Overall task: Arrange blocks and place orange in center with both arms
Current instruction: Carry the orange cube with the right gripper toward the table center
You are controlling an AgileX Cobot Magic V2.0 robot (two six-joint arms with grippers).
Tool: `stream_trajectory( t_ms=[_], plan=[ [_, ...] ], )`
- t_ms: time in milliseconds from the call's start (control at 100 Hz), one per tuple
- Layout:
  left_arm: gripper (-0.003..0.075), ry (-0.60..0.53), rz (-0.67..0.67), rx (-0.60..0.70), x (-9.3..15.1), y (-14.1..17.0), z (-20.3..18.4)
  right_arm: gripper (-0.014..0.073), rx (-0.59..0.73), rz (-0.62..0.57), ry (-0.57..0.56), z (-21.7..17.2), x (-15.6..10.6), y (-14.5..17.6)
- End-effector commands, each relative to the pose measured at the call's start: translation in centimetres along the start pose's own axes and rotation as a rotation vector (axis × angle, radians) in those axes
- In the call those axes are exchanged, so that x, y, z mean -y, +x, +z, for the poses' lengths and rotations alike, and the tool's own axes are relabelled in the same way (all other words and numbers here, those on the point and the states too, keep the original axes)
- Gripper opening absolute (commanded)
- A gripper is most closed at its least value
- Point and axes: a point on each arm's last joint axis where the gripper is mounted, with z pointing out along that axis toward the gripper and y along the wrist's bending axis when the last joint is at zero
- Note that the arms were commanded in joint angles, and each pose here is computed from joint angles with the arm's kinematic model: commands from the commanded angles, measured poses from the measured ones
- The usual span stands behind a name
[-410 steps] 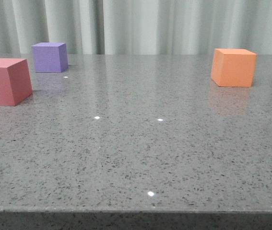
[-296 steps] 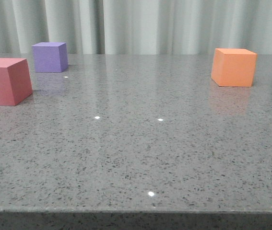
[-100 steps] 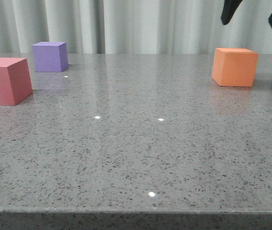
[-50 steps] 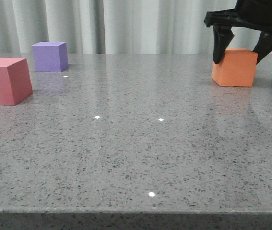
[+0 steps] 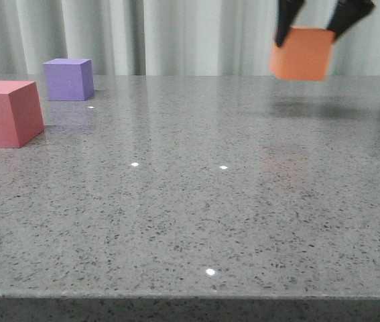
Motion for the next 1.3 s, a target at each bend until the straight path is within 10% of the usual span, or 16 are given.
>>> stream_trajectory(
  t_ms=[0,680,1290],
  plan=[
    [-0.0019,0.002,-0.003,0.069,0.0,0.5,-0.2,0.0387,0.152,0.01,-0.054,-4.1,-2.5,-1.3],
    [-0.0019,0.002,-0.003,0.069,0.0,0.5,-0.2,0.0387,0.129,0.038,-0.195,1.1,-14.4,-0.3],
    [-0.0019,0.002,-0.003,0.069,0.0,0.5,-0.2,0.0411,0.092,0.044,-0.166,3.3,-14.8,0.1]
  ],
)
